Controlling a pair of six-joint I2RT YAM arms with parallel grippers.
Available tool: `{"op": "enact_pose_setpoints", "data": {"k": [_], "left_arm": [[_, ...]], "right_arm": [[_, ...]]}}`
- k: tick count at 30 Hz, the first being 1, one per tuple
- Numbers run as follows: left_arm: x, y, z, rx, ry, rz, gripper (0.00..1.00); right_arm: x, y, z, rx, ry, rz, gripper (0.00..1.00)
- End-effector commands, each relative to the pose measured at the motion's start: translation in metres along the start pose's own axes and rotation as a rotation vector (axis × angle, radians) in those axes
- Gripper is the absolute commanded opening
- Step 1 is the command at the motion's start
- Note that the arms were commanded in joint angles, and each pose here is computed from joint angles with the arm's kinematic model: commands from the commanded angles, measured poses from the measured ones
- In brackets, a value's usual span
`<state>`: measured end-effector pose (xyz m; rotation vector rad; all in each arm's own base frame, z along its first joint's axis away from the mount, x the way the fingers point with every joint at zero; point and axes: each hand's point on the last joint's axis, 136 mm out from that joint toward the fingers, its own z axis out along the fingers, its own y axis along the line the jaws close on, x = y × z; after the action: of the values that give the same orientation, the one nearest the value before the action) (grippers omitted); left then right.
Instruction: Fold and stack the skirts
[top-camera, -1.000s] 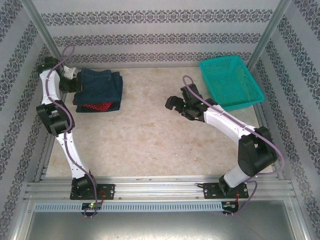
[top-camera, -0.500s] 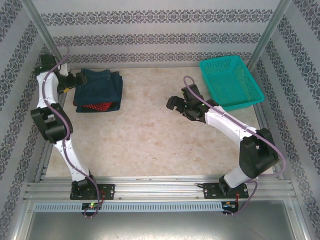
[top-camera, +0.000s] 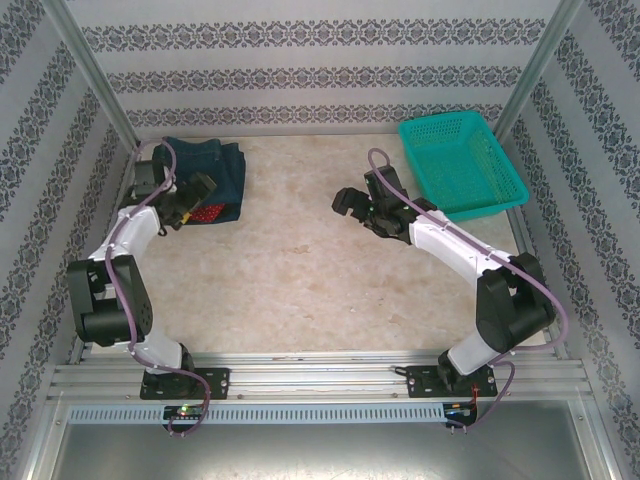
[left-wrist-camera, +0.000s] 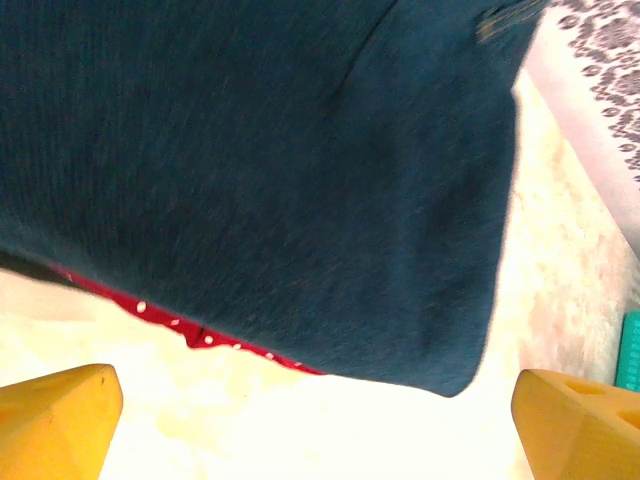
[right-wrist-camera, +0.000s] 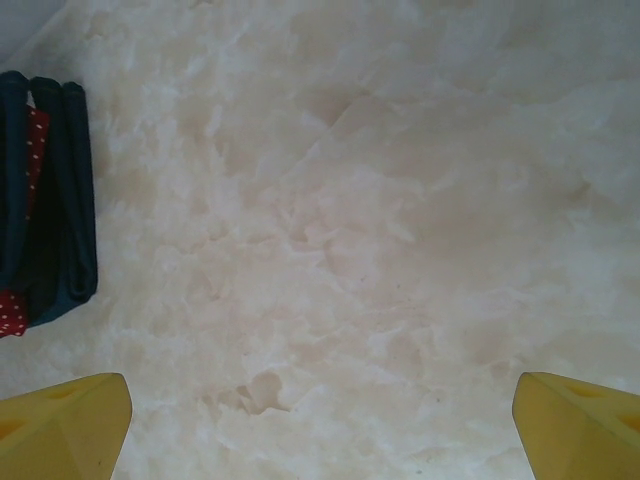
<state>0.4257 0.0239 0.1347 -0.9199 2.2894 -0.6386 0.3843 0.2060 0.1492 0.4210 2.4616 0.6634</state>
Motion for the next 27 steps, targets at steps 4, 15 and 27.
{"op": "enact_pose_setpoints", "data": {"k": [4, 15, 27], "left_arm": [[-0.007, -0.035, 0.022, 0.123, -0.061, -0.045, 1.0], [0.001, -0.064, 0.065, 0.225, -0.068, 0.031, 1.0], [0.076, -0.118, 0.075, 0.316, 0.114, 0.559, 1.0]], "right_arm": [[0.001, -0.006, 0.001, -0.015, -0.004, 0.012, 0.98], [-0.006, 0.0, -0.023, -0.117, -0.149, -0.192, 0.98], [-0.009, 0.002, -0.037, -0.107, -0.196, -0.298, 0.98]]}}
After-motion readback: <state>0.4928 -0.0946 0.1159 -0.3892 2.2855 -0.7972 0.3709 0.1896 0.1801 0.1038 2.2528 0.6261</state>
